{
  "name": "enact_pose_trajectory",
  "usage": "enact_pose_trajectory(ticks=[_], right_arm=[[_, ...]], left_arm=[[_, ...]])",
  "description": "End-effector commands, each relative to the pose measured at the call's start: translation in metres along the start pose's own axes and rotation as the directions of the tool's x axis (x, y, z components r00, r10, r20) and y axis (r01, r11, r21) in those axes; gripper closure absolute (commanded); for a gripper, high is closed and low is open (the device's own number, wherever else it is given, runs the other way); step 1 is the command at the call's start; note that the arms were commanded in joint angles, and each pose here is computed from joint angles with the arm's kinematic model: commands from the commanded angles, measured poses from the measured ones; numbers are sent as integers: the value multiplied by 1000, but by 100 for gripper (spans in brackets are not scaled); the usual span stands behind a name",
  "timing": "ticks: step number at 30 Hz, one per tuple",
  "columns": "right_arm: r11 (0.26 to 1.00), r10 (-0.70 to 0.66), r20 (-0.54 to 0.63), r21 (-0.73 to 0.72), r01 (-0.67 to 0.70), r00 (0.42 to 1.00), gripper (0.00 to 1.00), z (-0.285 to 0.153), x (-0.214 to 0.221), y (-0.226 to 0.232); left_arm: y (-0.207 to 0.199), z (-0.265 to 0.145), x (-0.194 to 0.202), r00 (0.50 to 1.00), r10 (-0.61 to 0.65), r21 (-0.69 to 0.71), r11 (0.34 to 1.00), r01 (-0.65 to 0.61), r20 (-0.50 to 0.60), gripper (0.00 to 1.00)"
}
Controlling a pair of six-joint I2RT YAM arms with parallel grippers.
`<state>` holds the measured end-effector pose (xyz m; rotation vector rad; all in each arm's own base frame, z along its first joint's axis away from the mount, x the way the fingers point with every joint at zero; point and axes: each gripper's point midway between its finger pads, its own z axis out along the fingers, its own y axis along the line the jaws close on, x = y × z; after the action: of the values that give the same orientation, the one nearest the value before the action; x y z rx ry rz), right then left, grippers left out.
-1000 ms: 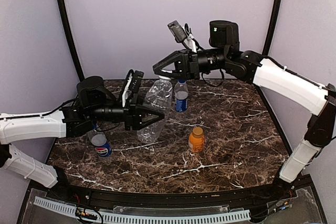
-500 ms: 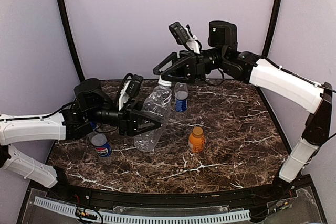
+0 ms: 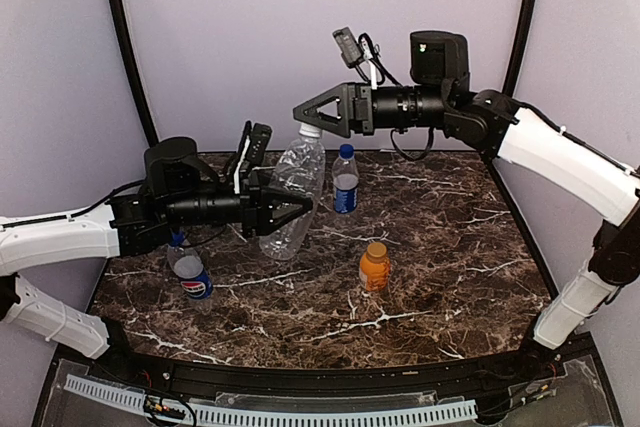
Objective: Unscrew the bottle caps
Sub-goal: Unscrew the bottle cap from the plastic bottle.
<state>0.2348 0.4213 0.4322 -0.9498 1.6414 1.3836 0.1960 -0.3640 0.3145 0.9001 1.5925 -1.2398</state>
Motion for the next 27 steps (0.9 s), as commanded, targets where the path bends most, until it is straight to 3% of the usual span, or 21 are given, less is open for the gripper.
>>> enact_pose_trajectory(ticks=[1,9,15,19,25,27], right_arm=[[988,35,29,147,-38,999,25,0,-5,-19],[992,38,8,123,-39,999,54,9,0,-19],[990,49,-1,129,-48,999,54,12,5,-23],[991,52,-6,122,-51,999,62,13,7,-22],[993,51,-6,103,-50,999,84,14,8,-20],[994,44,-3,96,-43,999,96,13,7,-19]], left_arm=[[11,3,-9,1000,15,-78,997,-14,9,69],[13,4,-8,1000,19,-95,995,-19,-3,70],[15,5,-8,1000,22,-96,995,-23,-5,70],[15,5,-7,1000,24,-97,995,-25,-9,70],[16,4,-6,1000,26,-102,994,-27,-10,70],[15,4,-5,1000,26,-103,994,-27,-10,70]])
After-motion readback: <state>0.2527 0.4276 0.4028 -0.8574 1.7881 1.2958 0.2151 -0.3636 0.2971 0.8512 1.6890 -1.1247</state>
